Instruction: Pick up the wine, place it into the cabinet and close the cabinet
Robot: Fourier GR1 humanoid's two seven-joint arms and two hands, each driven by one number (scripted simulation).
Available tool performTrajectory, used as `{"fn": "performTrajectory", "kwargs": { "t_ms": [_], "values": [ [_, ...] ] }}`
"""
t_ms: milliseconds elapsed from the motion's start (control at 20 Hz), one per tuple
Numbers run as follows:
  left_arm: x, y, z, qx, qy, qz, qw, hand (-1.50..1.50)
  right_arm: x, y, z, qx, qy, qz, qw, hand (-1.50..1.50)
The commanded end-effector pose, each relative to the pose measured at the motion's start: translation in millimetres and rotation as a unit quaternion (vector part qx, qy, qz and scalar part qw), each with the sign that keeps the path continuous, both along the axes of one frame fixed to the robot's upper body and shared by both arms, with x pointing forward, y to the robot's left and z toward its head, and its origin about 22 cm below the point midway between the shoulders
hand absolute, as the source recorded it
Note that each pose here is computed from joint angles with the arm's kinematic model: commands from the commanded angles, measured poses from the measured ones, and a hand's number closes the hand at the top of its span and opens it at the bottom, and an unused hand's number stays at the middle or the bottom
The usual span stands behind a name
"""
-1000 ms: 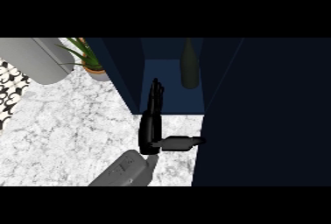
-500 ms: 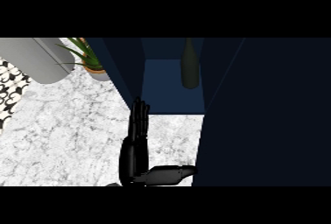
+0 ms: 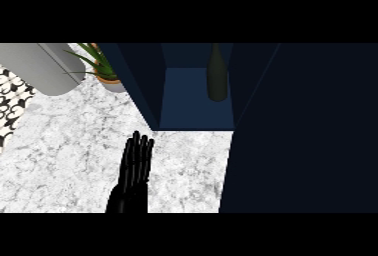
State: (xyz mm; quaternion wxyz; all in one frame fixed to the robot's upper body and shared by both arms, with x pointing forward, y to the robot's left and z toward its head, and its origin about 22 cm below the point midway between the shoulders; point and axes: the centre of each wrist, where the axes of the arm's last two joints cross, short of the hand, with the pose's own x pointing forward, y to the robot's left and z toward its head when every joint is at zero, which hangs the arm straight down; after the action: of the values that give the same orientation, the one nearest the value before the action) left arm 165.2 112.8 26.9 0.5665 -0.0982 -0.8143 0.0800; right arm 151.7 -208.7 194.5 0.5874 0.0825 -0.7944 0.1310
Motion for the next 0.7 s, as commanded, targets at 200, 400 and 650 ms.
{"fn": "performTrajectory", "kwargs": {
  "t_ms": [200,400,650],
  "values": [
    [-13.2,56,4,0.005,-0.01,-0.046,0.9989,-1.5,-24,3,7,-0.007,-0.001,0.074,0.997,1.5],
    [-20.5,74,14,0.015,-0.012,-0.042,0.9989,-1.5,-20,3,0,-0.023,0.008,0.091,0.996,1.5],
    [-11.5,97,29,0.015,-0.016,-0.031,0.9993,-1.5,-39,23,4,0.035,0.078,0.15,0.985,1.5]
  ]
}}
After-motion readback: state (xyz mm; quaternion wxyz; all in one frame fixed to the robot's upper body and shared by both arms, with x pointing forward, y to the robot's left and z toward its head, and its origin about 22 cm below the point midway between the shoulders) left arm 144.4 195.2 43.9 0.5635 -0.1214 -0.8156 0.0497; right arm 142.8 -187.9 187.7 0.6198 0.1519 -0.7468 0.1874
